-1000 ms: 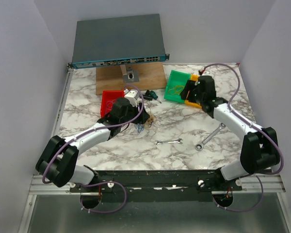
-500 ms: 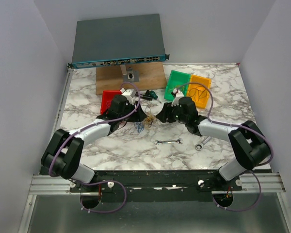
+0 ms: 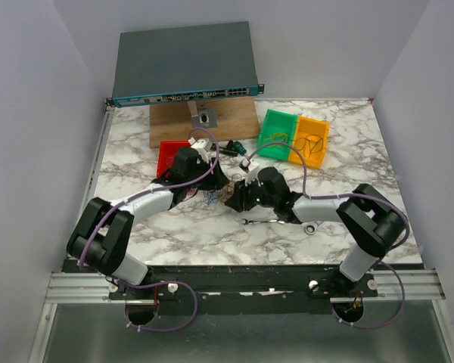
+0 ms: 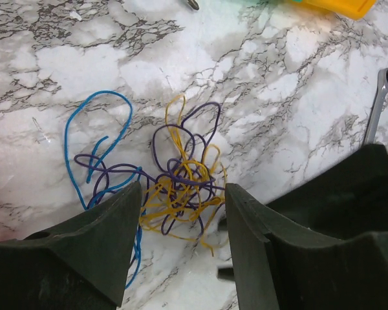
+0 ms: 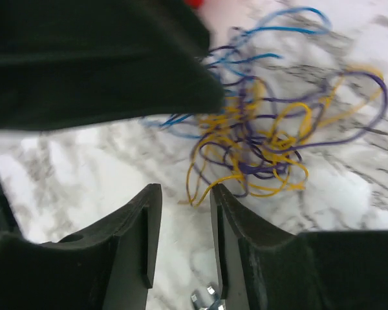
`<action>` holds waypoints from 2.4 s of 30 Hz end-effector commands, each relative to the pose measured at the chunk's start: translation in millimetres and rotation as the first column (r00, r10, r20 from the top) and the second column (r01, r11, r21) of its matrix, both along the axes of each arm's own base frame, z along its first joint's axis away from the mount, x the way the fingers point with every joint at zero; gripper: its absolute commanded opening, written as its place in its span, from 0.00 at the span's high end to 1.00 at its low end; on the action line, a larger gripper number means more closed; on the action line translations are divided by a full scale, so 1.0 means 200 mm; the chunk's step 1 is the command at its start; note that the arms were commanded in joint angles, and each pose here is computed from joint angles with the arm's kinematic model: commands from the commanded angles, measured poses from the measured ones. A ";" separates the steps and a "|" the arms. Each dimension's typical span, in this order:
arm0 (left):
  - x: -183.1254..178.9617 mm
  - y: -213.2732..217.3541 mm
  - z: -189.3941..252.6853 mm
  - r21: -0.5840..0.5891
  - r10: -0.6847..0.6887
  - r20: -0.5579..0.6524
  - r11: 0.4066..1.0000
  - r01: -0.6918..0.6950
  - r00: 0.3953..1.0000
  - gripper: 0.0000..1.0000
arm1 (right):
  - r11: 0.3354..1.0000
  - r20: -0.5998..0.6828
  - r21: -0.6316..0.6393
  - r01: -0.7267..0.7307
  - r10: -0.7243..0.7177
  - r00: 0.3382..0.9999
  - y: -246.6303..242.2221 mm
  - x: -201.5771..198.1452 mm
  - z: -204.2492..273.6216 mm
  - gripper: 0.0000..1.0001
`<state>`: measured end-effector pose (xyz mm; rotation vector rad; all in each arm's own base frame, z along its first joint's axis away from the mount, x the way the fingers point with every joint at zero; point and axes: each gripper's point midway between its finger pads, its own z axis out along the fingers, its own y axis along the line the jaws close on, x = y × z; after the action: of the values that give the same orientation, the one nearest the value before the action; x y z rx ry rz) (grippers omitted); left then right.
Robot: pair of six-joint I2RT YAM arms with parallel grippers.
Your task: Untangle the cables
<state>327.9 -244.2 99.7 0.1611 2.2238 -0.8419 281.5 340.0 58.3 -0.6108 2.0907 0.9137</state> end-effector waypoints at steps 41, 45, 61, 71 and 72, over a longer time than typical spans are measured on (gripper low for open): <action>0.05 0.05 -0.13 0.064 0.051 -0.132 0.997 -0.043 0.990 0.38 | 0.956 -0.116 0.233 0.176 -0.153 0.981 -0.12 0.30 0.08 0.87; 0.06 0.07 -0.16 0.088 0.075 -0.156 0.994 -0.062 0.985 0.37 | 0.948 -0.067 0.237 0.214 -0.203 0.977 -0.17 0.29 0.13 0.95; 0.07 0.18 -0.08 0.127 0.140 -0.048 0.983 -0.133 0.989 0.34 | 0.908 0.086 0.283 0.308 -0.344 0.935 -0.37 0.25 0.35 0.99; 0.05 0.05 -0.27 0.134 0.038 -0.238 0.991 -0.006 0.970 0.42 | 0.910 0.105 0.298 0.289 -0.332 0.937 -0.37 0.23 0.40 0.99; 0.05 0.03 -0.28 0.130 0.026 -0.249 0.991 0.007 0.968 0.48 | 0.907 0.111 0.305 0.291 -0.337 0.935 -0.38 0.23 0.42 0.99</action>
<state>343.8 -223.8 51.3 0.0610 2.4486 -0.6707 327.7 270.6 127.5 -0.1821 1.8612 0.9437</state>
